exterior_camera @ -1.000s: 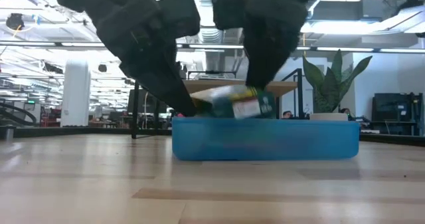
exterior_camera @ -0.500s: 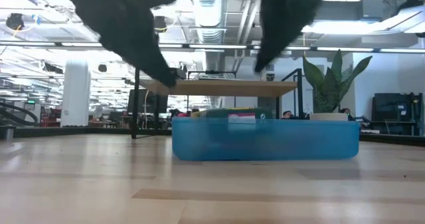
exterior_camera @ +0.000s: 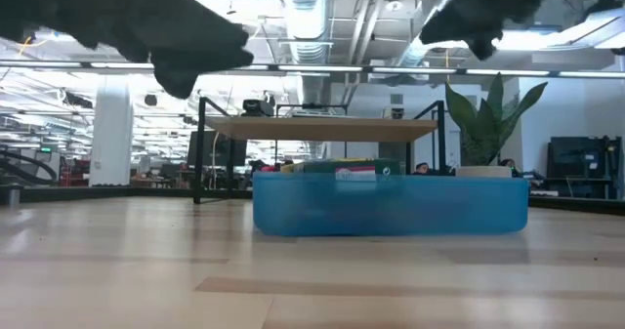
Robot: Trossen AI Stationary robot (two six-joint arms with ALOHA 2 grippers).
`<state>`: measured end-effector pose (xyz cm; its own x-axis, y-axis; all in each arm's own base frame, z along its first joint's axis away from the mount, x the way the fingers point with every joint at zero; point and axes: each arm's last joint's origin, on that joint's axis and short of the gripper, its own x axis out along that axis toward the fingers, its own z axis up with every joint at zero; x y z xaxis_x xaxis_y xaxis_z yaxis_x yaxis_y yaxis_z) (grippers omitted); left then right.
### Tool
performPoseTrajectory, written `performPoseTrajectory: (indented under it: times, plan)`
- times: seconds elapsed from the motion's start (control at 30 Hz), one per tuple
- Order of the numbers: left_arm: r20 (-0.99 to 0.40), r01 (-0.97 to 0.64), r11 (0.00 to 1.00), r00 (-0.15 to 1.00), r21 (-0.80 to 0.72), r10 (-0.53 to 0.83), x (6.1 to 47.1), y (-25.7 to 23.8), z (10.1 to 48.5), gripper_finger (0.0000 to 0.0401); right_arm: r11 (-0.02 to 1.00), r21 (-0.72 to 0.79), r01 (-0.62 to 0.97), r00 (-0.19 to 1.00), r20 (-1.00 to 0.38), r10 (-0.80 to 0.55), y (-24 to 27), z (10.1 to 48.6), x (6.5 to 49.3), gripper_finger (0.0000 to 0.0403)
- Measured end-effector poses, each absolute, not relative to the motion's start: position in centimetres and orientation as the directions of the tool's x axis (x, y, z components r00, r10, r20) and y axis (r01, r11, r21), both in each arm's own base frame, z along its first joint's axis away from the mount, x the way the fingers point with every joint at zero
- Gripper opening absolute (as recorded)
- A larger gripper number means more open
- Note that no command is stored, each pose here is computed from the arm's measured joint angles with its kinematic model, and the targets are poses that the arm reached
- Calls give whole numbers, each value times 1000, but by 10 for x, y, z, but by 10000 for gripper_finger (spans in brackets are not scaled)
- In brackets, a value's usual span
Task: Pack school essentials
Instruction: Close the blue supply box
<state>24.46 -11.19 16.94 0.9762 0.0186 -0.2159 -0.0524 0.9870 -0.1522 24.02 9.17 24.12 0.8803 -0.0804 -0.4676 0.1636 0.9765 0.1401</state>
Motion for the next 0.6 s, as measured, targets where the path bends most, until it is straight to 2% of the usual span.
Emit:
performPoseTrajectory:
  times: [0.07,0.27,0.6]
  plan:
    - [-218,-70,985,975,-159,34,243,-107,165,119,971,154,181,889,-449,-94,84,236,233,16]
    - [-278,-190,966,951,-174,137,243,-92,155,119,918,166,359,822,-523,-226,54,202,221,17]
    - [-303,-221,958,940,-183,159,243,-89,152,119,842,102,530,658,-675,-332,32,151,223,17]
